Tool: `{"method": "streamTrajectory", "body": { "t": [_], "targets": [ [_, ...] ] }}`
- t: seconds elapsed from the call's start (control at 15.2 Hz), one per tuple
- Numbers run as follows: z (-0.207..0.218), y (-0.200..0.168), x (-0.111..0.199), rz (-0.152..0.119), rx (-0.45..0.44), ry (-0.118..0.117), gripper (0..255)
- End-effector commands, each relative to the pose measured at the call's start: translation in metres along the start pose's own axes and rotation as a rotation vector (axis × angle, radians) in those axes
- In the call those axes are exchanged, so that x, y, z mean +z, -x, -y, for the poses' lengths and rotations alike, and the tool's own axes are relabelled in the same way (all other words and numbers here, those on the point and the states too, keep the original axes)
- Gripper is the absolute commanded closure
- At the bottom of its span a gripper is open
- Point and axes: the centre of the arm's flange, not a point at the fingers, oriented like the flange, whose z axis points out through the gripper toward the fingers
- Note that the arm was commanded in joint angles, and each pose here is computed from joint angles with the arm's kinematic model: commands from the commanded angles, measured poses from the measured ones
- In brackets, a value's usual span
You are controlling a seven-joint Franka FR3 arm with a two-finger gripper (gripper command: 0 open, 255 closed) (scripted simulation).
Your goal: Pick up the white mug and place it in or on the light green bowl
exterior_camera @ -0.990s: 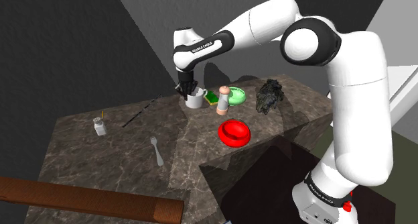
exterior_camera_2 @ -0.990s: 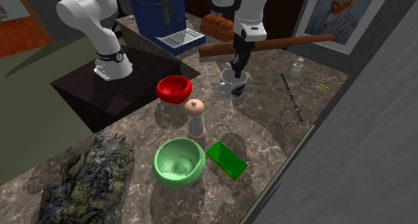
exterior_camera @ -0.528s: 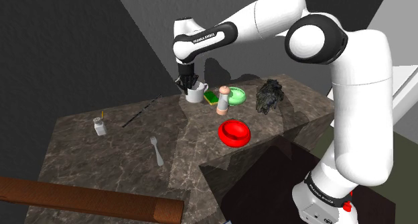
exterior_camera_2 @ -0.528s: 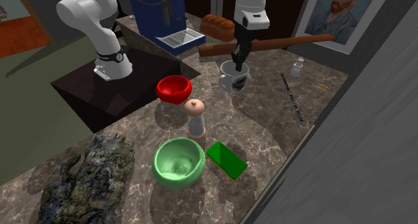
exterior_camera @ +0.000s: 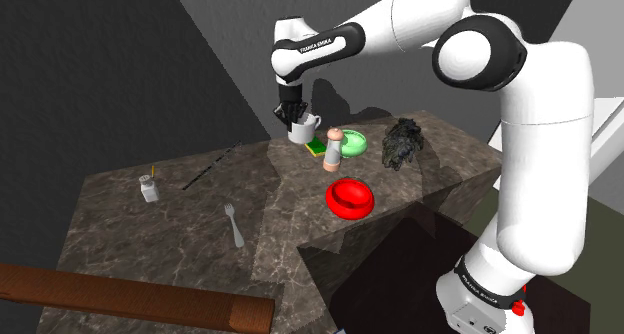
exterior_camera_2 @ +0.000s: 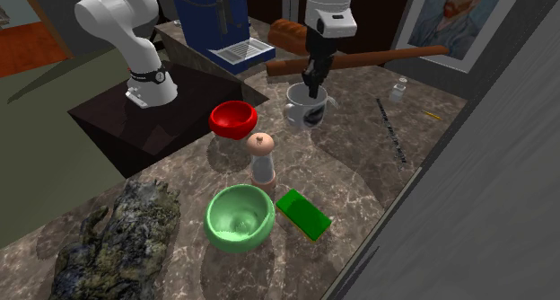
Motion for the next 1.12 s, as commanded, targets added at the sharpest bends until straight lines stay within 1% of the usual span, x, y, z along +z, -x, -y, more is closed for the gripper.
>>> {"method": "streamTrajectory", "body": {
  "t": [0.0, 1.06],
  "targets": [
    [-0.027, 0.004, -0.001, 0.000, -0.001, 0.000, 255],
    [-0.238, 0.006, -0.006, 0.000, -0.001, 0.000, 255]
  ]
}}
